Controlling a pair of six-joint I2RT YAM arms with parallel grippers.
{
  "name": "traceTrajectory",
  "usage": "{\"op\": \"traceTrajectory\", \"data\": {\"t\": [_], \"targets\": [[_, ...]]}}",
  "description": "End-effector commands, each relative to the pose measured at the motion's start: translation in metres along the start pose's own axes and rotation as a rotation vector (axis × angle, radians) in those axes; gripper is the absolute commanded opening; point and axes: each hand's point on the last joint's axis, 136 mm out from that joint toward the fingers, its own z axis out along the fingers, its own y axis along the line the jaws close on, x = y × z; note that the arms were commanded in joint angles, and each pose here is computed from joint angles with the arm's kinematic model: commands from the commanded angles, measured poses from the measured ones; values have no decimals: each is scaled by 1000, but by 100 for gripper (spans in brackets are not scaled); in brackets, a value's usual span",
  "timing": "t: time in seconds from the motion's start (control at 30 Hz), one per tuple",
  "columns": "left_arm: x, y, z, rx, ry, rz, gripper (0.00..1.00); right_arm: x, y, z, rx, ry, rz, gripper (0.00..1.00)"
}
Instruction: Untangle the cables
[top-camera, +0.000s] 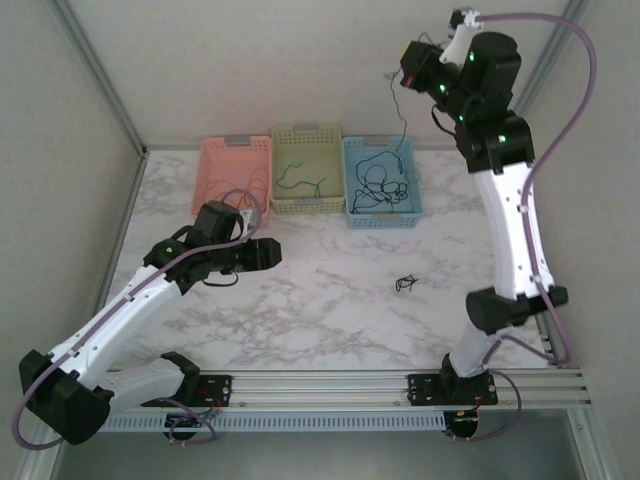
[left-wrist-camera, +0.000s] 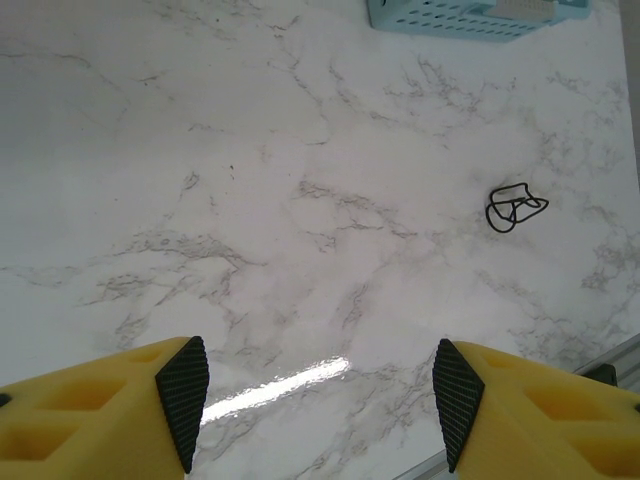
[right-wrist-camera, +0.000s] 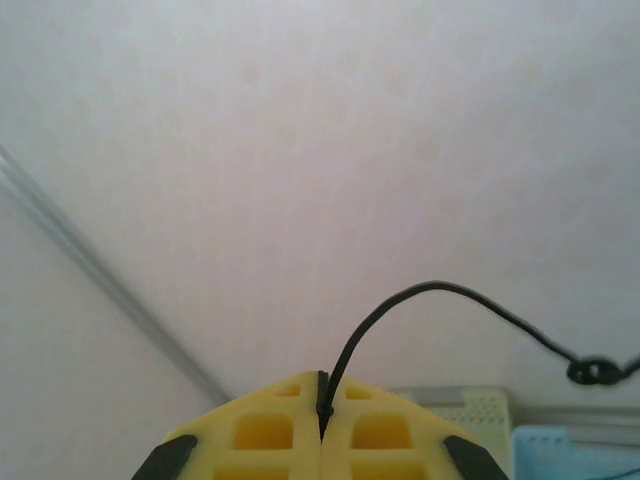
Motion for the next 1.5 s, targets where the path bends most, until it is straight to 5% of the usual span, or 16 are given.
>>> {"op": "traceTrajectory", "data": {"t": [0.0, 0.23, 0.4, 0.53, 0.67, 1.03, 1.3, 1.47], "targets": [[10, 10, -4, -39, 10, 14, 64, 37, -57, 48, 174, 98, -15, 0], [12, 16, -7, -64, 2, 17, 64, 168, -134, 116, 301, 373, 107, 0], [12, 18, -6, -73, 2, 21, 65, 225, -169, 113, 394, 495, 75, 45], [12, 18, -3, -76, 5, 23, 66, 233, -197, 77, 554, 540, -44, 59], [10, 19, -2, -76, 0, 22, 67, 258, -212, 28, 649, 622, -74, 60], [12, 20, 0, -82, 10, 21, 67, 409, -232, -125, 762, 940, 137, 58], [12, 20, 2, -85, 14, 23, 67, 471, -253, -165, 851, 1079, 179, 58], [12, 21, 2, -90, 20, 25, 67, 485, -251, -160, 829, 1114, 210, 47]]}}
